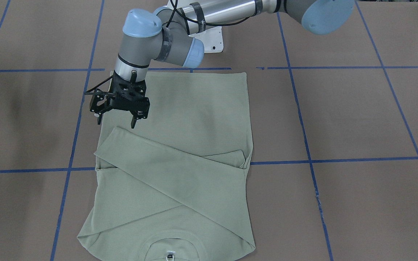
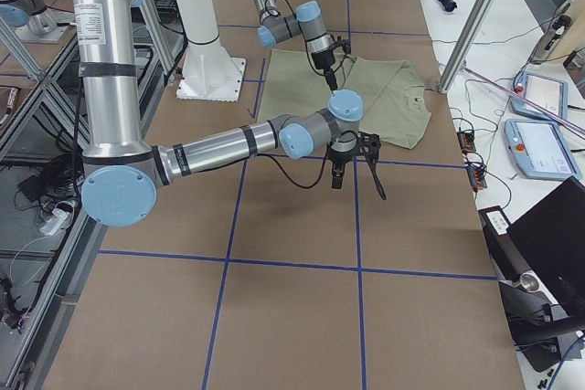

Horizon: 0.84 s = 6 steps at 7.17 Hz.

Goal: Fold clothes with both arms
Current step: 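Carry the held sleeve across the shirt body with the left gripper, release, then move both grippers down to the two corners of the shirt hem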

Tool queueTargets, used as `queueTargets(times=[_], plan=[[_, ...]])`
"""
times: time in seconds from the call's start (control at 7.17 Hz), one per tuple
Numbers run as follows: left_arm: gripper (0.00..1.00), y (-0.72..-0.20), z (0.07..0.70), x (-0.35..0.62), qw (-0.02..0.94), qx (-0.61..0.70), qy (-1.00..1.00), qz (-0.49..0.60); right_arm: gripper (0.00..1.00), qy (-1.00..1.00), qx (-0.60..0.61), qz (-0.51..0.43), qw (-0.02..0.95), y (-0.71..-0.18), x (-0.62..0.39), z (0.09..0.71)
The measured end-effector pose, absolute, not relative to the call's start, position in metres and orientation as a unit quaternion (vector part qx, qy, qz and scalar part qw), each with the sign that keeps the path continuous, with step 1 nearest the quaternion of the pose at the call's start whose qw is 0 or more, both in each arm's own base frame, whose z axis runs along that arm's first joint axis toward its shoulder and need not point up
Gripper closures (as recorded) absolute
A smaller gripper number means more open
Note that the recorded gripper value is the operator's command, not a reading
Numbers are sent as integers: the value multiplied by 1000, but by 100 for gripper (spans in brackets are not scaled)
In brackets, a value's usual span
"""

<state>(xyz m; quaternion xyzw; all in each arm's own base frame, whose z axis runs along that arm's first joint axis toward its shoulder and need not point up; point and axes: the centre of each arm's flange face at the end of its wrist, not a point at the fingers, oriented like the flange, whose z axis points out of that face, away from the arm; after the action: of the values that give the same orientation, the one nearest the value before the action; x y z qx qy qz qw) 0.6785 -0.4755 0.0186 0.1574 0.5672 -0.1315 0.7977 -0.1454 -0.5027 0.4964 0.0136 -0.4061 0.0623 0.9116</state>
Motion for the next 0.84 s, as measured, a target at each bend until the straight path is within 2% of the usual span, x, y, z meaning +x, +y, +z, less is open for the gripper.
queueTargets(times=[0.28,0.84], plan=[[0,-493,78,614,825,155,537,-91,0,-417,9,79,905,-475,-193,470],[0,-451,188,482,855,181,486,-23,0,-412,-17,92,907,-361,-317,410]])
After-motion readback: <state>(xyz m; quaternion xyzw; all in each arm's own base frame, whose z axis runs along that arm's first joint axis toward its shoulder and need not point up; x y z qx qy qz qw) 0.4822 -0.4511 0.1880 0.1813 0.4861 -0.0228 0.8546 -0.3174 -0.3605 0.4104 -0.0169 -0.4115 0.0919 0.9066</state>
